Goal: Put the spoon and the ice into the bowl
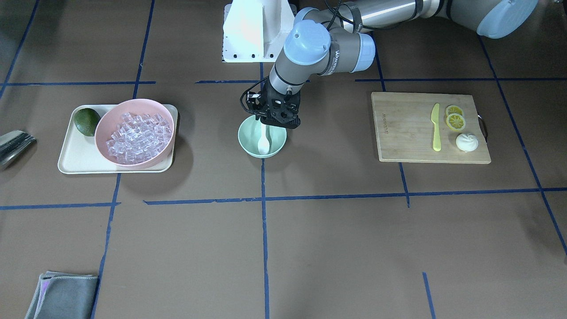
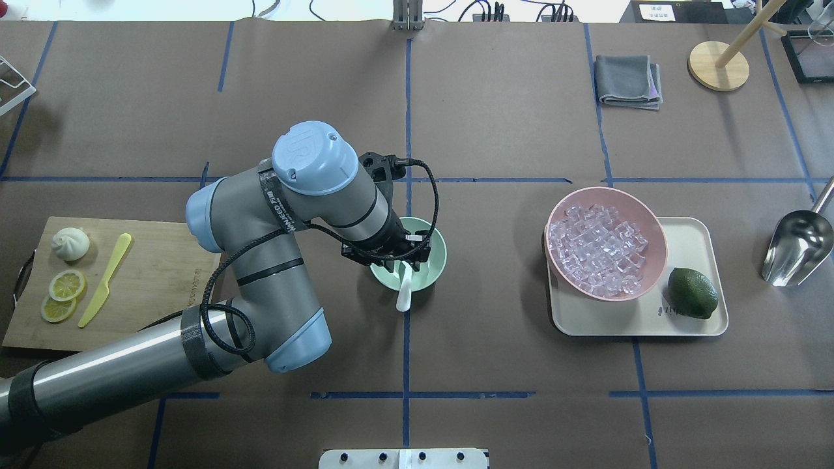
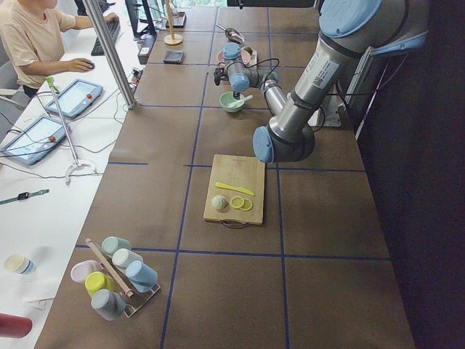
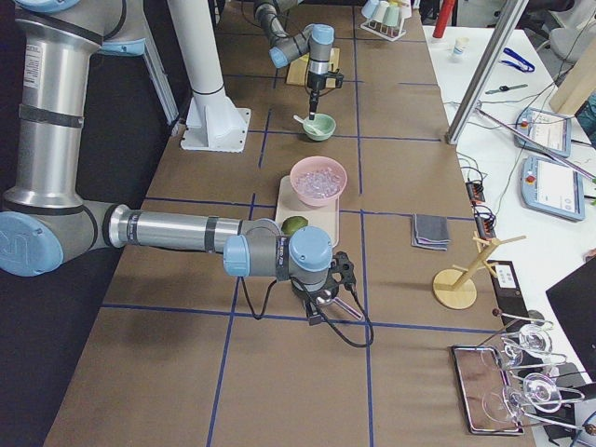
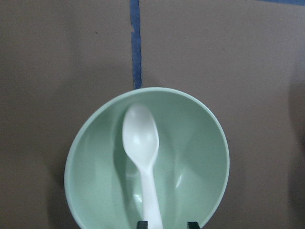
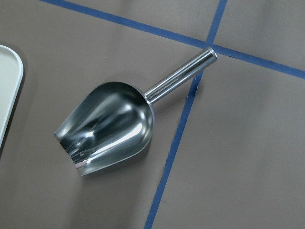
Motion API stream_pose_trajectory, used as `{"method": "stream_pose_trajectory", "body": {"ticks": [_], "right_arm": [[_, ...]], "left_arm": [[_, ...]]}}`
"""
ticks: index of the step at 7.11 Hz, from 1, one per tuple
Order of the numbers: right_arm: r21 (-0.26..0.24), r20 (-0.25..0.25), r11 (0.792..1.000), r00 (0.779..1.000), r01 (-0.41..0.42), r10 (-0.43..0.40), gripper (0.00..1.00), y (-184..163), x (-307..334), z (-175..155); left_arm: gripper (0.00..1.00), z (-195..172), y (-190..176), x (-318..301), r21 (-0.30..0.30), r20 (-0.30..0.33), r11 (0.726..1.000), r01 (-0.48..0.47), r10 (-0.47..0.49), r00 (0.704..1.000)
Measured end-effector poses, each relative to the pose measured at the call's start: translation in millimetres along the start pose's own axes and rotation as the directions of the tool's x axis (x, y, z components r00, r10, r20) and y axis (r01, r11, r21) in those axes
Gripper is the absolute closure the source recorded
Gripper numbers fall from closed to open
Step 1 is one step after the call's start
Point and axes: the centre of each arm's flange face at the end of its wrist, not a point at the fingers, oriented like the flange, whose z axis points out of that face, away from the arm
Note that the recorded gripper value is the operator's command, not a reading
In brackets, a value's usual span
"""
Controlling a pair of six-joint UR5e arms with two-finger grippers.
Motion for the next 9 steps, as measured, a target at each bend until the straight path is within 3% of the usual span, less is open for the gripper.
{"method": "stream_pose_trajectory", "body": {"ticks": [3, 5, 7, 9], "right_arm": [[0.049, 0.065, 0.994, 0.993, -0.097, 0.094, 0.00, -27.9, -53.1, -5.6], [0.128, 0.121, 0.966, 0.970, -0.225, 0.210, 0.00, -73.5, -145.9, 10.7], [0.180, 0.156, 0.915, 0.929, -0.362, 0.337, 0.01, -113.7, -267.5, 37.4], [0.156, 0.114, 0.827, 0.841, -0.541, 0.528, 0.02, -157.1, -360.9, 51.4]], "left_arm": [[0.24, -29.0, 15.3, -25.5, 0.032, -0.027, 0.999, -0.010, 0.011, 1.000], [0.24, -45.4, 29.2, -56.5, 0.041, -0.032, 0.999, -0.012, 0.013, 0.999], [0.23, -47.0, 31.9, -65.0, 0.043, -0.028, 0.999, -0.009, 0.011, 1.000], [0.22, -44.3, 31.0, -68.3, 0.063, -0.018, 0.998, -0.010, 0.011, 1.000]]}}
